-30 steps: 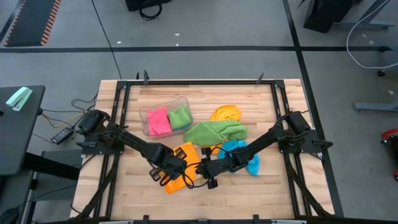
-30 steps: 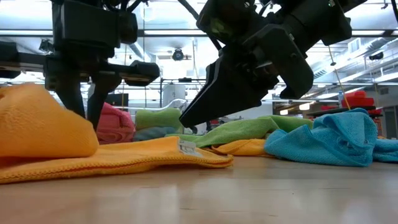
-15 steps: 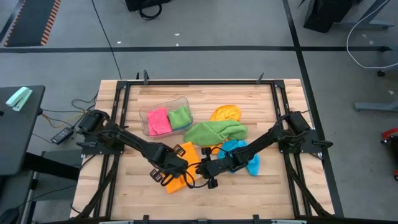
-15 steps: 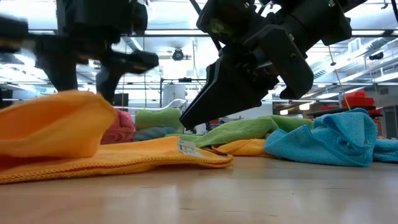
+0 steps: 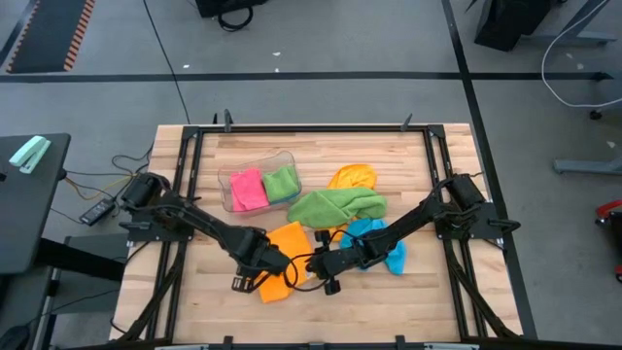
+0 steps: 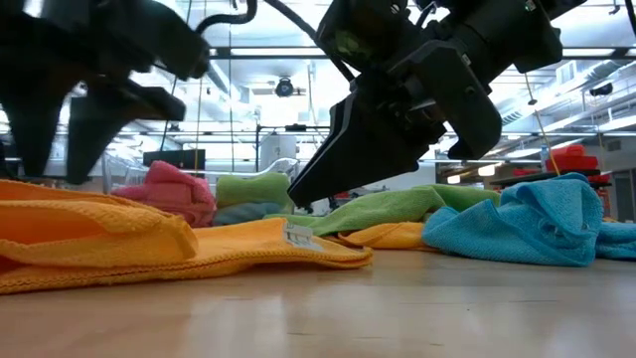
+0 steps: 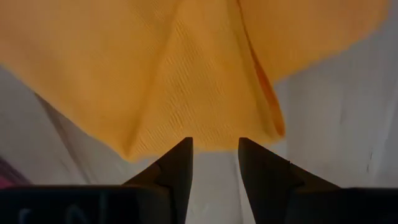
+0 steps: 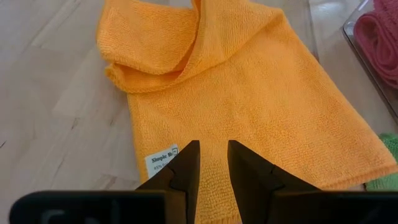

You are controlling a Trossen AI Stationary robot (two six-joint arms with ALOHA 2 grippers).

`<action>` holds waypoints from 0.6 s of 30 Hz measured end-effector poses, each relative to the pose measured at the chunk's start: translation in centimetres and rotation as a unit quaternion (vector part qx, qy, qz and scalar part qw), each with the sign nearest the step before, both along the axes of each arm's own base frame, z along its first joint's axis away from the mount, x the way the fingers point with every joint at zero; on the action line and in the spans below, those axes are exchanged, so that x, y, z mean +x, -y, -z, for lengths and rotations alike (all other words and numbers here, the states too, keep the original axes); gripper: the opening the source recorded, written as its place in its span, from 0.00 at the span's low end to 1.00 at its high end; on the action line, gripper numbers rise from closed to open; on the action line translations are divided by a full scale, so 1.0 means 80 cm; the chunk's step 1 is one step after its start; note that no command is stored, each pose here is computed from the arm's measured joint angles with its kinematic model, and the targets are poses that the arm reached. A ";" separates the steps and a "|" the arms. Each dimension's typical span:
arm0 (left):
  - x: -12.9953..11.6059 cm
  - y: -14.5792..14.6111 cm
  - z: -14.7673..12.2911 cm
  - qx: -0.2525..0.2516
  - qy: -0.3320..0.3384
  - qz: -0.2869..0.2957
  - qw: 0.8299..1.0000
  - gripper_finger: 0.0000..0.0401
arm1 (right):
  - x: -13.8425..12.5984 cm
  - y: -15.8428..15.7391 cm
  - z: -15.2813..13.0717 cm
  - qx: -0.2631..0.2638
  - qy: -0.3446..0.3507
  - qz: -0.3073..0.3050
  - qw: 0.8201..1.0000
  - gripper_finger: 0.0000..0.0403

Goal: Fold microfiber towels
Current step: Fold the bottom yellow microfiber towel

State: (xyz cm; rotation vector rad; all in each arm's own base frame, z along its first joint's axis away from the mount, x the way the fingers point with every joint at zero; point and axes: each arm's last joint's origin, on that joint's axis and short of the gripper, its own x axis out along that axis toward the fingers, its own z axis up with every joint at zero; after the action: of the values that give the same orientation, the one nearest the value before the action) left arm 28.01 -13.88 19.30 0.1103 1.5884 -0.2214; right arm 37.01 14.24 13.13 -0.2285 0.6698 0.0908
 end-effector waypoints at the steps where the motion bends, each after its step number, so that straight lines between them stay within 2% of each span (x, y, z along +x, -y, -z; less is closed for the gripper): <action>1: -0.004 0.005 0.000 0.003 -0.005 0.007 1.000 0.35 | 0.000 0.000 0.000 0.000 0.000 0.000 1.000 0.23; 4: -0.013 0.021 0.000 0.020 0.003 0.034 0.999 0.36 | 0.000 0.000 0.000 0.000 0.000 0.000 1.000 0.23; 11: -0.034 0.054 0.000 0.098 0.055 0.088 0.990 0.44 | 0.000 0.000 0.000 0.000 0.000 0.000 1.000 0.23; 18: -0.045 0.080 0.003 0.096 0.100 0.103 0.985 0.52 | 0.000 0.000 0.000 0.000 0.000 0.000 1.000 0.23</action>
State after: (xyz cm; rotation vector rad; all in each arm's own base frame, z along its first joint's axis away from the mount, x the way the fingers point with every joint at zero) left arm 24.42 -20.27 19.04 0.4361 1.3946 -0.2107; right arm 37.01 14.24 13.13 -0.2287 0.6694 0.0909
